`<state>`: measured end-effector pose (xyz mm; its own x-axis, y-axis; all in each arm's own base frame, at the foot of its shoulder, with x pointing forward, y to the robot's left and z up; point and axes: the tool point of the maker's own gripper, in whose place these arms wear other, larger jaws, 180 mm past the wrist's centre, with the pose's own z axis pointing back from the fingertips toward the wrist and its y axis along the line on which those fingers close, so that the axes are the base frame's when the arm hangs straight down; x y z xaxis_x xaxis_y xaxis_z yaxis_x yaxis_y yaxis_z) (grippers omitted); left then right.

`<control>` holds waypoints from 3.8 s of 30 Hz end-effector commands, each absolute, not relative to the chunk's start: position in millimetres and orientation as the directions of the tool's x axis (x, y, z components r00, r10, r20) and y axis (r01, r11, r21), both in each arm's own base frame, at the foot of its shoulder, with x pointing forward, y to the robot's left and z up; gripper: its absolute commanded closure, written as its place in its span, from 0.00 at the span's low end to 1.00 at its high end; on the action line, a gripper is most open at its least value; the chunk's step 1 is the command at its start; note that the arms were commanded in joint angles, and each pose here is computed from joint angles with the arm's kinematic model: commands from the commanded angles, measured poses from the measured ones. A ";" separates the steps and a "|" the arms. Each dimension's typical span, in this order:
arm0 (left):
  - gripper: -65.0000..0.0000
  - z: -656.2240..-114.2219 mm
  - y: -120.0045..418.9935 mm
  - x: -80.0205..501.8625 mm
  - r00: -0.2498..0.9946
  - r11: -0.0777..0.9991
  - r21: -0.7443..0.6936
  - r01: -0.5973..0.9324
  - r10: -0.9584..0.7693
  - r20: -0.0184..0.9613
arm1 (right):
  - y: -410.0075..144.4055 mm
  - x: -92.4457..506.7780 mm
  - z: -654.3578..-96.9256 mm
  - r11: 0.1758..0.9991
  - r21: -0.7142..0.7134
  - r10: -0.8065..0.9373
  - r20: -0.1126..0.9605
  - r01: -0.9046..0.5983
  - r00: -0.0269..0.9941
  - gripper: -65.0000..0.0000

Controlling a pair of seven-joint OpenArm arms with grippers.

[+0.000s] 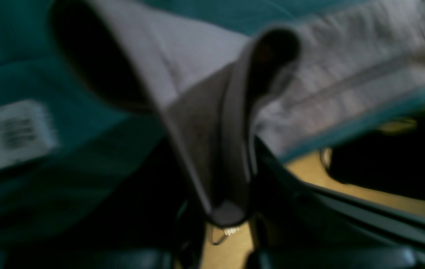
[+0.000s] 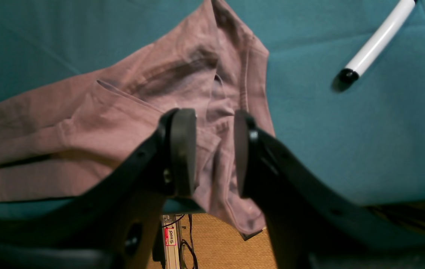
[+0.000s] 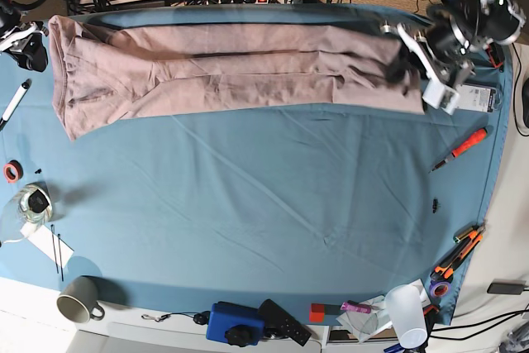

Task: Fold the T-shirt properly

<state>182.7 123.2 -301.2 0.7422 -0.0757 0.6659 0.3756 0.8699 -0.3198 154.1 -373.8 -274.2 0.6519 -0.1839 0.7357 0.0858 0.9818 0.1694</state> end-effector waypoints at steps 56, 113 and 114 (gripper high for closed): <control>0.55 -268.7 -119.6 194.6 0.540 0.602 -0.293 0.743 -0.281 0.793 | -379.0 168.2 -248.7 0.988 0.144 -0.152 0.807 0.060 0.570 0.72; 0.55 -284.5 -35.6 197.0 0.541 0.826 -0.013 0.564 -0.357 0.762 | -381.5 214.3 -348.4 0.769 0.634 -0.468 0.474 0.079 0.746 0.60; 0.55 -284.6 -35.6 197.0 0.541 0.826 -0.013 0.564 -0.357 0.761 | -380.4 214.4 -349.2 0.767 0.637 -0.470 0.473 0.079 0.745 0.60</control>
